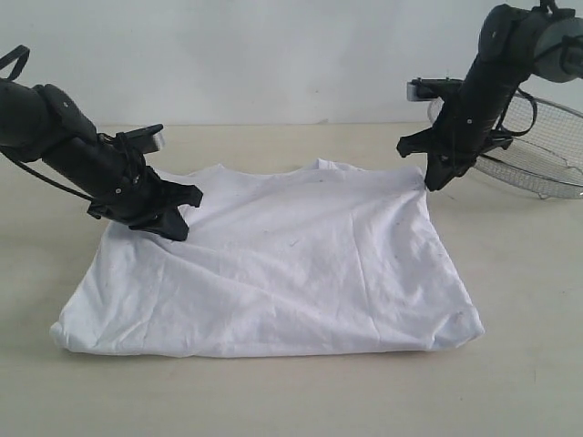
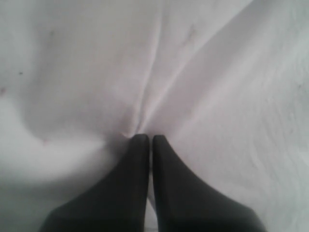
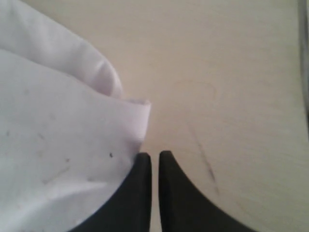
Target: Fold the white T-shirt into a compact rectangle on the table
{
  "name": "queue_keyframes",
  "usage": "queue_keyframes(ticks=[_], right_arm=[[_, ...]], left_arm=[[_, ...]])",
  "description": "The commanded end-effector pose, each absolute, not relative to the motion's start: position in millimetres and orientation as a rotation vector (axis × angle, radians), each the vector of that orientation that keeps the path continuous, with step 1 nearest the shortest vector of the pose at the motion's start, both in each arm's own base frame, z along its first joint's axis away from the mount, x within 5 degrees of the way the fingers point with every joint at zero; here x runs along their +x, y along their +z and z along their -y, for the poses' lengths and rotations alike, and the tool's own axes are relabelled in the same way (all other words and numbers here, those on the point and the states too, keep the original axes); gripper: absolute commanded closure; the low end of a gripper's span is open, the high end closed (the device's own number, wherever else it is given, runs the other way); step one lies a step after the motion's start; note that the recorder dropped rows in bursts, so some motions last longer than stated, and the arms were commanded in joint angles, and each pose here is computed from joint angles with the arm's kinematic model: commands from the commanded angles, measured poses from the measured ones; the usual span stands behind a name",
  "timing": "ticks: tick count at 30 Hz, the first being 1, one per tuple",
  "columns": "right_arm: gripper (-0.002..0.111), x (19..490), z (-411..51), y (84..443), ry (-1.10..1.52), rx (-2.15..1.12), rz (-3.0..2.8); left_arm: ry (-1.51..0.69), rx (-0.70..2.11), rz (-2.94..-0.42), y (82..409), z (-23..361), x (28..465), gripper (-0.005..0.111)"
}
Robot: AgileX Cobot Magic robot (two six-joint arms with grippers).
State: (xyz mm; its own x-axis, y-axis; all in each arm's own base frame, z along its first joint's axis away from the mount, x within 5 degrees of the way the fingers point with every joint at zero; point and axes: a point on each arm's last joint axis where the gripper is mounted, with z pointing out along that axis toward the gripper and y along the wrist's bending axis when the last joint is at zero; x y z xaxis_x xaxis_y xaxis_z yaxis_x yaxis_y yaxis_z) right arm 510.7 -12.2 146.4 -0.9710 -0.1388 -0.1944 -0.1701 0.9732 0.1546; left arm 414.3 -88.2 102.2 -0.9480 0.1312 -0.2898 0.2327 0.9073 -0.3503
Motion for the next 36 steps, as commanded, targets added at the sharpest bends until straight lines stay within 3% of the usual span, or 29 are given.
queue_keyframes(ticks=[1,11,15,24,36], right_arm=[[0.108,512,14,158,0.234,-0.254,-2.917],[0.108,517,7,219,0.298,-0.323,-2.726],[0.108,515,3,232,0.345,-0.347,-2.682],[0.108,499,2,243,0.348,-0.342,-2.710],[0.108,437,-5,235,0.453,-0.454,-2.839]], left_arm=[[-0.499,0.339,-2.867,88,80,409,0.102],[-0.482,0.328,-2.843,91,80,411,0.102],[-0.447,0.321,-2.769,109,79,416,0.102],[-0.357,0.319,-2.595,147,72,426,0.102],[-0.274,0.468,-2.627,182,60,407,0.102]])
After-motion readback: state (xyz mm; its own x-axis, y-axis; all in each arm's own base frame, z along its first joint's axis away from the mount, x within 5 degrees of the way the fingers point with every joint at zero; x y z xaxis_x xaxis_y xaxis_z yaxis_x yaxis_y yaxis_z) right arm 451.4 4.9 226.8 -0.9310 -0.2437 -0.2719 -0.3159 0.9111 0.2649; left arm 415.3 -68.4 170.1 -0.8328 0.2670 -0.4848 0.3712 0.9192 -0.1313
